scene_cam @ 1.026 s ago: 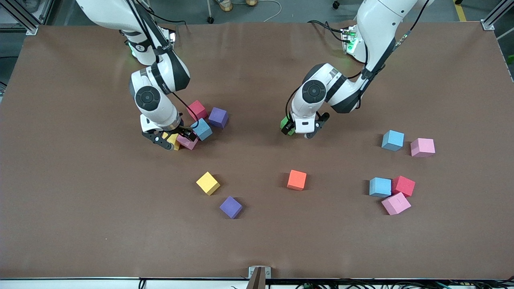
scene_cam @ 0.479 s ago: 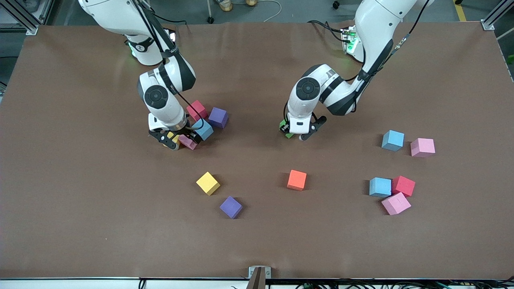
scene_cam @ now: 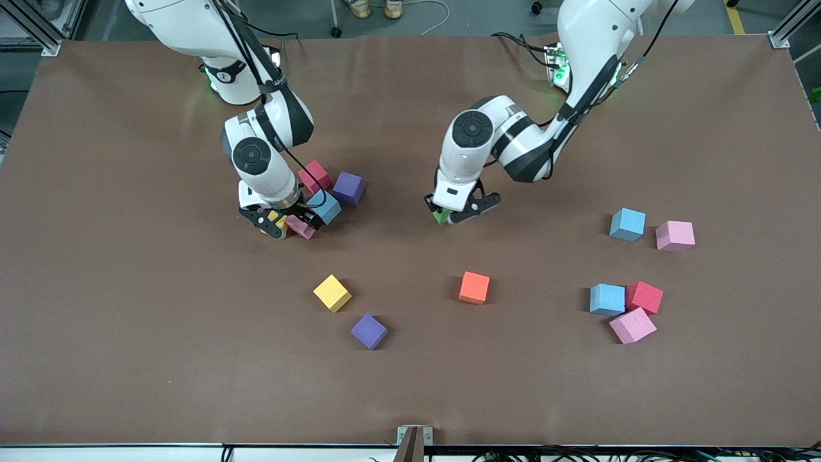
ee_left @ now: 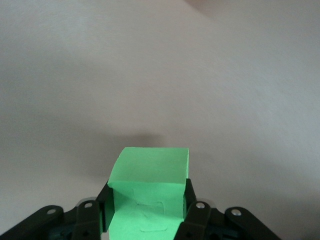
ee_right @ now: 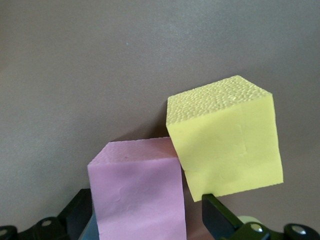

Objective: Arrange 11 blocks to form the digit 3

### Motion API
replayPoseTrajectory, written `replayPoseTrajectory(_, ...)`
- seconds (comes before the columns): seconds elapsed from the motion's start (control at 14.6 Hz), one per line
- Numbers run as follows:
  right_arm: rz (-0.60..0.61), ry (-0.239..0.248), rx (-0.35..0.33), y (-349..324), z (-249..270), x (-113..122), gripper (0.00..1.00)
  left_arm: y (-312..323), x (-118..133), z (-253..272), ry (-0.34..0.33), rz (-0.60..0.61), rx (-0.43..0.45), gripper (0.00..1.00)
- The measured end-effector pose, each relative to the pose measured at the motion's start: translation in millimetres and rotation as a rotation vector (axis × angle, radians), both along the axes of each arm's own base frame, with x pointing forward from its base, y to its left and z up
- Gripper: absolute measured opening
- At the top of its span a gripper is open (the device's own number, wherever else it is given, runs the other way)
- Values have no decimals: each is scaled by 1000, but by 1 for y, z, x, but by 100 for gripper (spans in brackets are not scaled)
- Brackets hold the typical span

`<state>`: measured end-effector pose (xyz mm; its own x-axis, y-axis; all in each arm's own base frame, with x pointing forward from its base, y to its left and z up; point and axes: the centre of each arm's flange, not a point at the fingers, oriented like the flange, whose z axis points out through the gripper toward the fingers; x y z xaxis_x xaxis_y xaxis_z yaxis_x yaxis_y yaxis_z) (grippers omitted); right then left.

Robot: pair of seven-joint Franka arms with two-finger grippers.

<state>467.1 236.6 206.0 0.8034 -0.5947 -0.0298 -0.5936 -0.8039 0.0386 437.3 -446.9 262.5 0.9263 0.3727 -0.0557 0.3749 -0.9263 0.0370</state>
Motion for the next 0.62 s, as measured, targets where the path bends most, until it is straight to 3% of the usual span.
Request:
replayPoseTrajectory(0.41, -40, -30, 10, 4, -11, 6, 98, -52, -31, 14, 10, -265, 8, 56)
replayPoseTrajectory(0.62, -51, -48, 19, 10, -7, 17, 90, -56, -38, -1, 30, -378, 10, 56)
